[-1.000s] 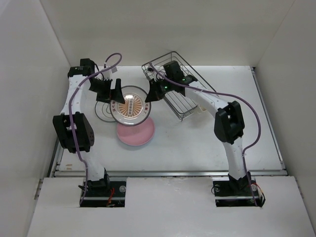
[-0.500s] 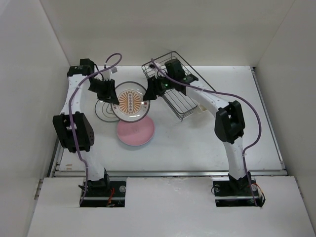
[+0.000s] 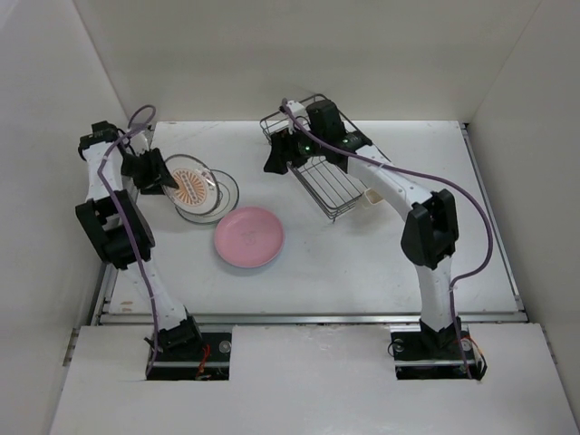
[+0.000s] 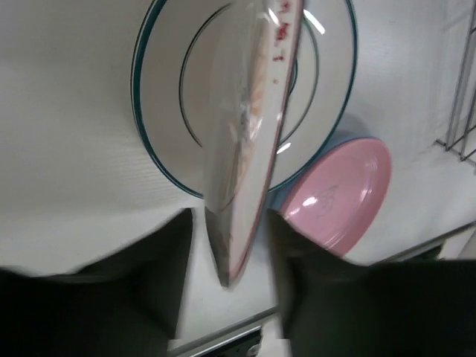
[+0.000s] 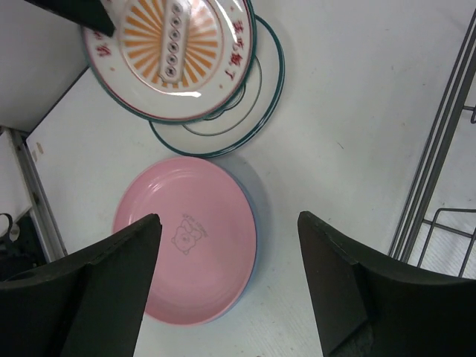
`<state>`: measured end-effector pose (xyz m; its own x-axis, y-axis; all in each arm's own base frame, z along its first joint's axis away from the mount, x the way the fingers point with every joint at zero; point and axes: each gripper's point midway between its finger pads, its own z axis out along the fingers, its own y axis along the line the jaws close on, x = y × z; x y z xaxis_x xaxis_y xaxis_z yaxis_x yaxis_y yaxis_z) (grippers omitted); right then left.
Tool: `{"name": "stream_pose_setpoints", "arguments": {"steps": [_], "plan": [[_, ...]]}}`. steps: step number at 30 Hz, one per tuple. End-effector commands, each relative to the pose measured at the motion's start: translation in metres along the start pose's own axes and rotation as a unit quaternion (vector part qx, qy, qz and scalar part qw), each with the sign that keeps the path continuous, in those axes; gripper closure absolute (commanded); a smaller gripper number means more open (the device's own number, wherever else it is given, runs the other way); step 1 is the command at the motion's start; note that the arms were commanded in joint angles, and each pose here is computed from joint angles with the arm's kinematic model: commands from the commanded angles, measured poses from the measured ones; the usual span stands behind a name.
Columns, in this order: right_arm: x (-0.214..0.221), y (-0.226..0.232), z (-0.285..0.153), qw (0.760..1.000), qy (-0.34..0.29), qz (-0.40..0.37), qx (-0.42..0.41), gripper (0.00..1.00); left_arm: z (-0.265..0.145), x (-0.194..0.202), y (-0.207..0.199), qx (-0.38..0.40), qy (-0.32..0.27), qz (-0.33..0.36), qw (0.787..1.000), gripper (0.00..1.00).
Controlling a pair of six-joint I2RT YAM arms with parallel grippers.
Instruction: Unload the plates from the dish rack
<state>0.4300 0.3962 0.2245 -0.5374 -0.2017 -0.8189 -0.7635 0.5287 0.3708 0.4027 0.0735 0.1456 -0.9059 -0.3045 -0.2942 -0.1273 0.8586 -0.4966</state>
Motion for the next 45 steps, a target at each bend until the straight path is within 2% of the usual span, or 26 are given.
{"name": "stream_pose_setpoints", "arguments": {"steps": [1, 2, 3, 4, 5, 10, 13, 15, 18, 20, 22, 23, 24, 25, 26, 28, 30, 33, 35, 39, 45], "plan": [[-0.034, 0.014, -0.019, 0.999, -0.041, -0.022, -0.001, 0.2, 0.001, 0.006, -0.013, 0.01, 0.031, -0.013, 0.999, 0.5], [-0.034, 0.014, -0.019, 0.999, -0.041, -0.022, -0.001, 0.2, 0.002, 0.004, -0.013, 0.001, 0.032, -0.008, 0.999, 0.37], [-0.034, 0.014, -0.019, 0.999, -0.041, -0.022, -0.001, 0.2, 0.002, 0.002, -0.011, -0.013, 0.032, 0.003, 0.999, 0.29], [-0.034, 0.014, -0.019, 0.999, -0.041, -0.022, -0.001, 0.2, 0.004, 0.004, -0.007, -0.04, 0.038, 0.011, 0.998, 0.11], [-0.034, 0.014, -0.019, 0.999, -0.041, -0.022, -0.001, 0.2, -0.002, 0.001, -0.007, -0.052, 0.029, 0.017, 0.998, 0.0], [-0.037, 0.017, -0.023, 0.999, -0.045, -0.024, -0.001, 0.2, -0.026, -0.013, -0.03, -0.111, -0.002, 0.113, 0.987, 0.0], [-0.037, 0.016, -0.023, 0.999, -0.045, -0.029, -0.001, 0.2, -0.05, -0.018, -0.022, -0.202, -0.016, 0.146, 0.968, 0.0], [-0.036, 0.012, -0.023, 0.999, -0.043, -0.026, 0.011, 0.2, -0.065, -0.022, -0.01, -0.253, -0.031, 0.14, 0.957, 0.0], [-0.043, -0.013, -0.031, 0.995, -0.057, -0.012, 0.082, 0.2, -0.087, -0.032, 0.0, -0.314, -0.072, 0.111, 0.94, 0.0], [-0.064, -0.048, -0.056, 0.972, -0.101, 0.009, 0.211, 0.2, -0.093, -0.029, 0.006, -0.34, -0.086, 0.085, 0.933, 0.0], [-0.074, -0.079, -0.085, 0.932, -0.145, 0.059, 0.326, 0.13, -0.103, -0.034, 0.017, -0.381, -0.114, 0.069, 0.915, 0.0], [-0.07, -0.118, -0.124, 0.869, -0.175, 0.081, 0.456, 0.09, -0.101, -0.028, 0.025, -0.396, -0.111, 0.059, 0.909, 0.0], [-0.075, -0.13, -0.158, 0.825, -0.207, 0.098, 0.516, 0.0, -0.108, -0.028, 0.026, -0.409, -0.127, 0.048, 0.903, 0.0], [-0.075, -0.137, -0.182, 0.782, -0.235, 0.119, 0.564, 0.0, -0.115, -0.031, 0.032, -0.43, -0.145, 0.04, 0.89, 0.0], [-0.071, -0.152, -0.235, 0.705, -0.262, 0.126, 0.647, 0.0, -0.116, -0.027, 0.034, -0.438, -0.151, 0.026, 0.886, 0.0], [-0.069, -0.16, -0.273, 0.656, -0.276, 0.131, 0.69, 0.0, -0.122, -0.026, 0.041, -0.454, -0.166, 0.003, 0.875, 0.0], [-0.061, -0.173, -0.303, 0.631, -0.277, 0.139, 0.711, 0.0, -0.131, -0.026, 0.052, -0.481, -0.176, -0.017, 0.859, 0.0], [-0.056, -0.177, -0.324, 0.629, -0.279, 0.148, 0.711, 0.0, -0.144, -0.024, 0.063, -0.512, -0.185, -0.037, 0.838, 0.0], [-0.049, -0.18, -0.327, 0.634, -0.271, 0.149, 0.709, 0.0, -0.14, -0.02, 0.065, -0.514, -0.176, -0.036, 0.839, 0.0], [-0.042, -0.183, -0.314, 0.656, -0.237, 0.146, 0.701, 0.0, -0.125, -0.013, 0.062, -0.486, -0.169, -0.029, 0.857, 0.0], [-0.043, -0.18, -0.314, 0.657, -0.245, 0.16, 0.694, 0.0, -0.129, -0.013, 0.06, -0.485, -0.174, -0.029, 0.857, 0.0]]}}
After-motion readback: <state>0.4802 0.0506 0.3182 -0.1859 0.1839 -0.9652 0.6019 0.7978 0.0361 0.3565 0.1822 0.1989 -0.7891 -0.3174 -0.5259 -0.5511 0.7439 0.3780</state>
